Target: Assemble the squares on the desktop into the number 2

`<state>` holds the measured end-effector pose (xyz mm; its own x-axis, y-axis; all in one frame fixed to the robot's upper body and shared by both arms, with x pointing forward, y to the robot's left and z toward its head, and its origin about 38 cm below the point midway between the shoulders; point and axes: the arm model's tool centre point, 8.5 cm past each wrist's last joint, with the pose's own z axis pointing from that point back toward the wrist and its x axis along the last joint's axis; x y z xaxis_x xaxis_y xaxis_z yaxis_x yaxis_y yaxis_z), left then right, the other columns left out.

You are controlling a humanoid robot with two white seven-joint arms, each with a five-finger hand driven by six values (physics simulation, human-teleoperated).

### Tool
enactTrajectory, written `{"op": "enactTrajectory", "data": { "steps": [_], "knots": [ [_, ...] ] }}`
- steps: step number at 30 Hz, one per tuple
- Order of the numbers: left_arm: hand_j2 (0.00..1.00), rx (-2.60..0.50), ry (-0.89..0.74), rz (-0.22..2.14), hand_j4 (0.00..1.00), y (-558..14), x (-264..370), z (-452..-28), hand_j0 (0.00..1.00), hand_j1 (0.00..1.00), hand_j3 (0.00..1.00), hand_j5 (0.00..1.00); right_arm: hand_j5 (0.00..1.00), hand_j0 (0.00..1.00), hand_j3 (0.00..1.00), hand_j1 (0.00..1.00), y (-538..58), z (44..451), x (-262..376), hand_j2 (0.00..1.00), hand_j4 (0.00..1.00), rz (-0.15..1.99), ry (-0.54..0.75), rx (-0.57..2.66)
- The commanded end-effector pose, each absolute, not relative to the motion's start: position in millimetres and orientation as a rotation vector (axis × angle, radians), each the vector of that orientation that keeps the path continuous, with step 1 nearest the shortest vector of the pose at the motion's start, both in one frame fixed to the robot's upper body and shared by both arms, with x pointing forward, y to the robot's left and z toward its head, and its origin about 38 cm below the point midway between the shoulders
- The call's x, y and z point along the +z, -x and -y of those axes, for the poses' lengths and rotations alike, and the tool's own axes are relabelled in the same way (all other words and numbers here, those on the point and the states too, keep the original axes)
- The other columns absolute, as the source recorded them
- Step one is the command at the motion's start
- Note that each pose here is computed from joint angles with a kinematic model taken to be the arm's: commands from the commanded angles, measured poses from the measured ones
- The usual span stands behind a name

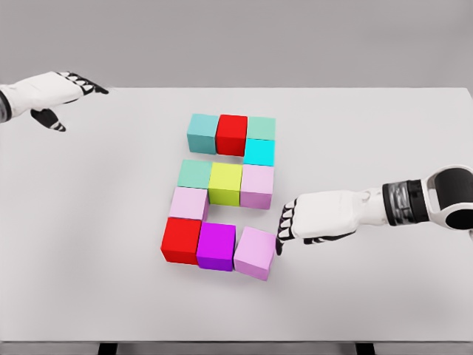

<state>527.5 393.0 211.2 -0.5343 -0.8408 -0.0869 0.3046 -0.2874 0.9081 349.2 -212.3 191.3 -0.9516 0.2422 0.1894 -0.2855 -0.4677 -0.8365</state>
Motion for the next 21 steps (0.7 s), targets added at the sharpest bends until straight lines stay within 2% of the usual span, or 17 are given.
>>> {"op": "enactTrajectory", "data": {
  "steps": [1, 21],
  "knots": [
    [1.0, -1.888, -0.76, 1.165, 1.0, -526.3, 215.1, -400.4, 1.0, 1.0, 1.0, 1.0, 0.63, 0.63, 0.63, 0.63, -349.4, 212.5, 192.0, 0.63, 0.63, 1.414, -0.065, 2.449],
    [1.0, -1.888, -0.757, 1.143, 1.0, -525.0, 209.4, -404.3, 1.0, 1.0, 1.0, 1.0, 0.62, 0.62, 0.62, 0.62, -354.8, 216.8, 201.7, 0.62, 0.62, 1.434, -0.023, 2.435]
  ]
}}
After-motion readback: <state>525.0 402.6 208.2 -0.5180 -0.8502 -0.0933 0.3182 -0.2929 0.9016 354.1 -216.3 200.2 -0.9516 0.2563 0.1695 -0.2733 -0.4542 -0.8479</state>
